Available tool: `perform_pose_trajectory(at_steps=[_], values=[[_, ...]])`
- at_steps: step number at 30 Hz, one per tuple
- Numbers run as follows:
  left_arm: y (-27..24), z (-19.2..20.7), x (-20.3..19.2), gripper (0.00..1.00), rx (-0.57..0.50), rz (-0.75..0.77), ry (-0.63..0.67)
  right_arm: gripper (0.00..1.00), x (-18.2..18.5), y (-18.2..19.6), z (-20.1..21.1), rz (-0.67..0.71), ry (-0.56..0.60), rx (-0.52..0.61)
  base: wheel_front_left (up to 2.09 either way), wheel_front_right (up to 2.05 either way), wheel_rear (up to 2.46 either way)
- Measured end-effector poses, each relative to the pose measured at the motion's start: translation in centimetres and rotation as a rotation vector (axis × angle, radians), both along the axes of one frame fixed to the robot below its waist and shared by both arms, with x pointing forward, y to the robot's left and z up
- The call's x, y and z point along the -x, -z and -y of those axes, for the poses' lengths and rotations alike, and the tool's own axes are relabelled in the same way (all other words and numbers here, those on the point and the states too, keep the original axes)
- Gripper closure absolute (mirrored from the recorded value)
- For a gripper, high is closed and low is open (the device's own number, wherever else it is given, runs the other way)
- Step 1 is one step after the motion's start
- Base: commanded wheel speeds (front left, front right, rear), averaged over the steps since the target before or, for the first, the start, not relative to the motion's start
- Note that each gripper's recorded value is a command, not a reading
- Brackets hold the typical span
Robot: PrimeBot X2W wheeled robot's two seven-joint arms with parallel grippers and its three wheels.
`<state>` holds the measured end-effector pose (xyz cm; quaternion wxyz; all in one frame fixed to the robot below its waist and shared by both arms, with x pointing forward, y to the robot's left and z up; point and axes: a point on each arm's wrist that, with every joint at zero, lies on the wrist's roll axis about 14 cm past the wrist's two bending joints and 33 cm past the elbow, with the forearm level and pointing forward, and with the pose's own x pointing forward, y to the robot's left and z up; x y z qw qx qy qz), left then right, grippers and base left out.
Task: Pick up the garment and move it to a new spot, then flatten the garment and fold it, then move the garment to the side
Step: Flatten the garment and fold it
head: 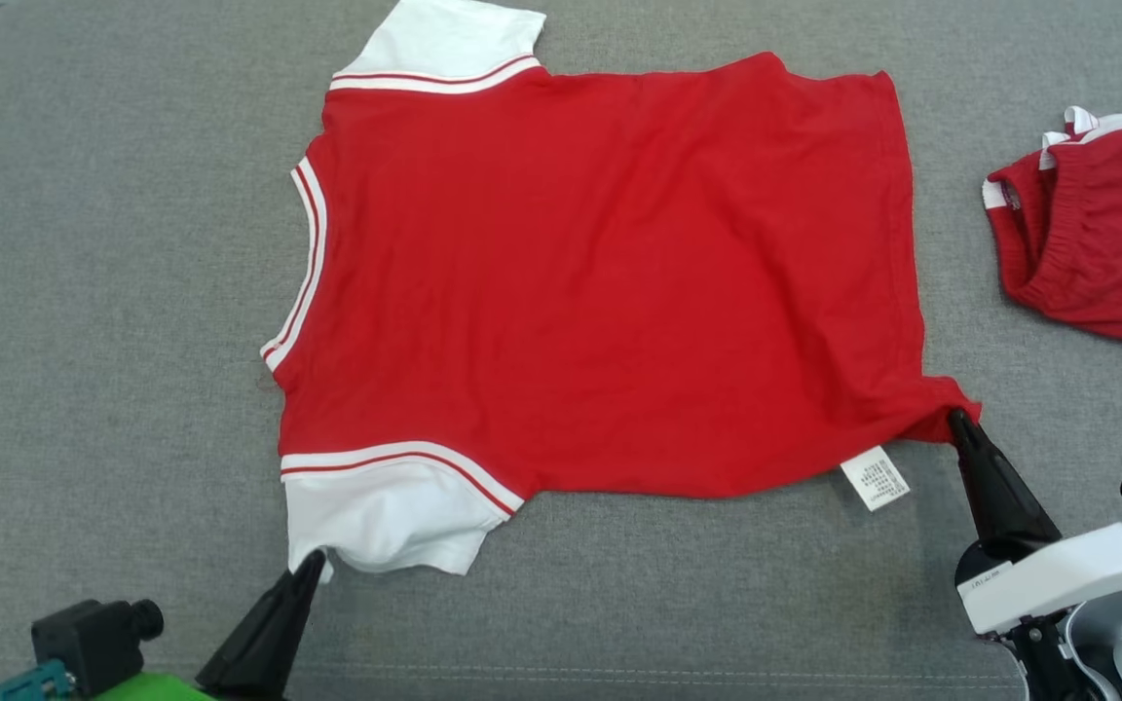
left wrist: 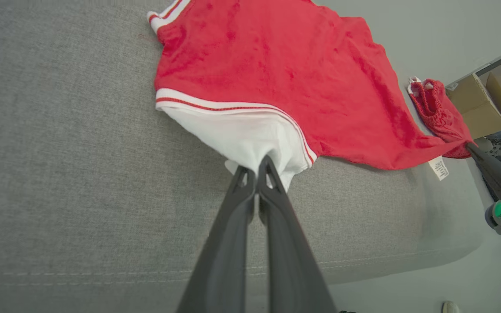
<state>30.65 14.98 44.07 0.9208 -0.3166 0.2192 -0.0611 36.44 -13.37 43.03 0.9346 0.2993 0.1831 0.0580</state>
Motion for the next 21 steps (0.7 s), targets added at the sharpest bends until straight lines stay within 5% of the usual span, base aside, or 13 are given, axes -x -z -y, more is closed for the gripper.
perform_pose_trajectory(at_steps=[21], values=[[-5.6,-0.2,-11.2,1.00,-0.082,0.121,0.185,1.00,-4.6,-0.6,-1.1,0.042,-0.056,-0.005,0.00,0.00,0.00]])
